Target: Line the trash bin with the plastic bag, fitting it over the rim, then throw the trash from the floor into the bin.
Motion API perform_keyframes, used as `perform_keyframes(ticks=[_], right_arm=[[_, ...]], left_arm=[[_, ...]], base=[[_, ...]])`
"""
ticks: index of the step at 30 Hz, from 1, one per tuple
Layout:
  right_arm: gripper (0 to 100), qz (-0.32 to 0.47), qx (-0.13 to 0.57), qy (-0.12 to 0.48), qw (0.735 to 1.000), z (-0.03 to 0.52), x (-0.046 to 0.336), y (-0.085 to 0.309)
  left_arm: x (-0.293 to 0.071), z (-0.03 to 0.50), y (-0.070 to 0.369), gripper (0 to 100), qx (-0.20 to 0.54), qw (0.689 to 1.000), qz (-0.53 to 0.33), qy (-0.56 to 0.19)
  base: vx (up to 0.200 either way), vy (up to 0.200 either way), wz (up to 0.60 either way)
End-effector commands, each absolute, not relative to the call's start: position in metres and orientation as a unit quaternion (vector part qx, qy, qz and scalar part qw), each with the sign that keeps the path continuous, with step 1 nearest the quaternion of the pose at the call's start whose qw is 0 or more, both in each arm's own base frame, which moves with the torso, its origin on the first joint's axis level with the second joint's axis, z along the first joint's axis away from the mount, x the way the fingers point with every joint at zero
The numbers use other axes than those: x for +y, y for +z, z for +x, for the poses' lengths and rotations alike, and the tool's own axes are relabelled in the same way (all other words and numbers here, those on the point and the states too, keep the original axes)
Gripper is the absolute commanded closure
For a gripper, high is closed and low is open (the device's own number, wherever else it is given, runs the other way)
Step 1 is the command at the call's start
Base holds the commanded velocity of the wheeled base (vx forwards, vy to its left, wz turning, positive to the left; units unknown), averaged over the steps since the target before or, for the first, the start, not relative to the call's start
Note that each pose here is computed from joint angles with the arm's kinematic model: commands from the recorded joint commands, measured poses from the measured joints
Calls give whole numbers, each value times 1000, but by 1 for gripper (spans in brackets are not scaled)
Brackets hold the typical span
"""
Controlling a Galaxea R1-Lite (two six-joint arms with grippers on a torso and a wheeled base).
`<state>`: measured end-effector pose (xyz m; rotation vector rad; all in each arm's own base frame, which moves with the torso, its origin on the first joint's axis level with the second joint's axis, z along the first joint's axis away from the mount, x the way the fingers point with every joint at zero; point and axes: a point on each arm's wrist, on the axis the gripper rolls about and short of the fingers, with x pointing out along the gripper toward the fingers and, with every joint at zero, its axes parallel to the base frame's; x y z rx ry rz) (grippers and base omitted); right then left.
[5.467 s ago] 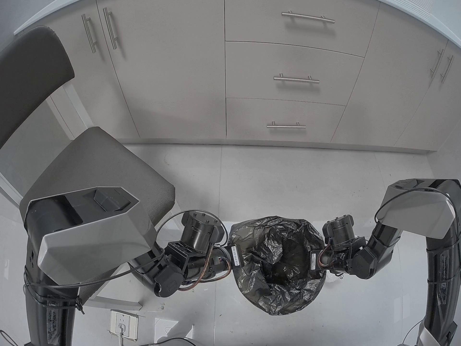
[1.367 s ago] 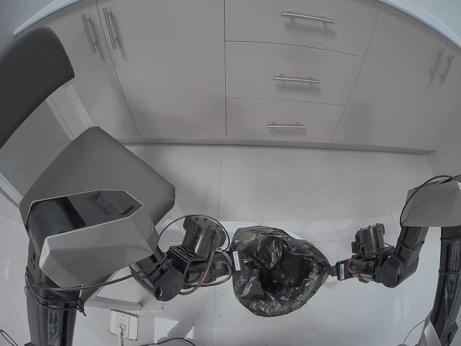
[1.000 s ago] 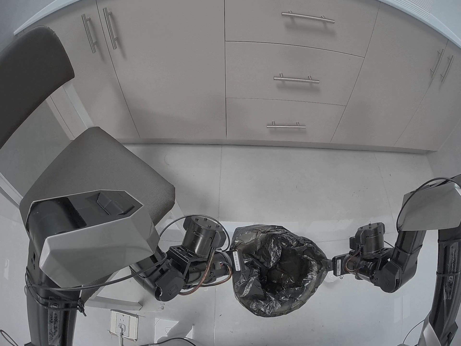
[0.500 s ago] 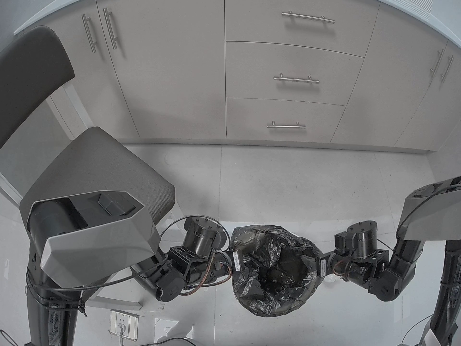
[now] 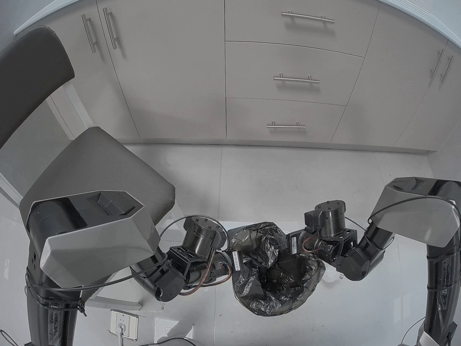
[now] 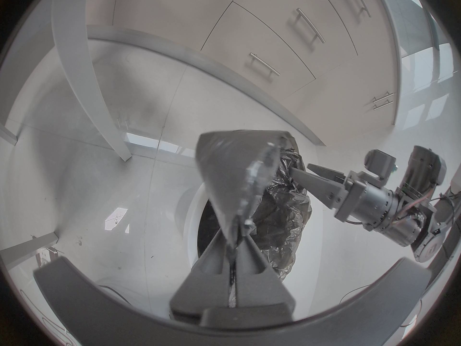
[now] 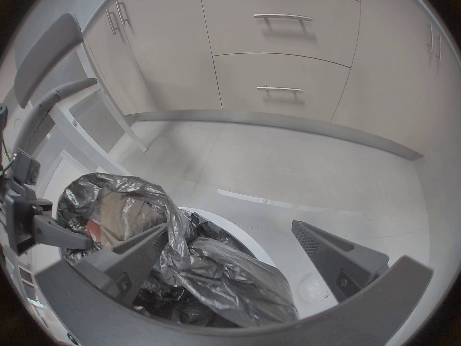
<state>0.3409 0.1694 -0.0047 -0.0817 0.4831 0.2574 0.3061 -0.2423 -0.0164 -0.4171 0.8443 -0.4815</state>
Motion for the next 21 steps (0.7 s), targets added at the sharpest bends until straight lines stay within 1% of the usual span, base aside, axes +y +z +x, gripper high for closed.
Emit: perform_keyframes(ticks=[1,13,18,19,21], right_arm=[[0,-42,244,126,961,354,175,-21],[0,-36,238,114,964,359,168,-18],[0,-34,236,104,966,364,162,-19],[0,-33,235,101,966,365,161,-19],[0,-31,235,101,966,366,161,-20]], left_arm=[[-241,305,-15,100,403,863,-199,-230],[-243,304,-14,100,401,864,-198,-232],[-239,308,-15,100,387,878,-159,-234],[-235,310,-17,100,376,889,-132,-225],[-233,310,-19,100,372,895,-100,-224]], base=[[0,0,0],[0,0,0],[0,0,0],[0,0,0],[0,0,0]])
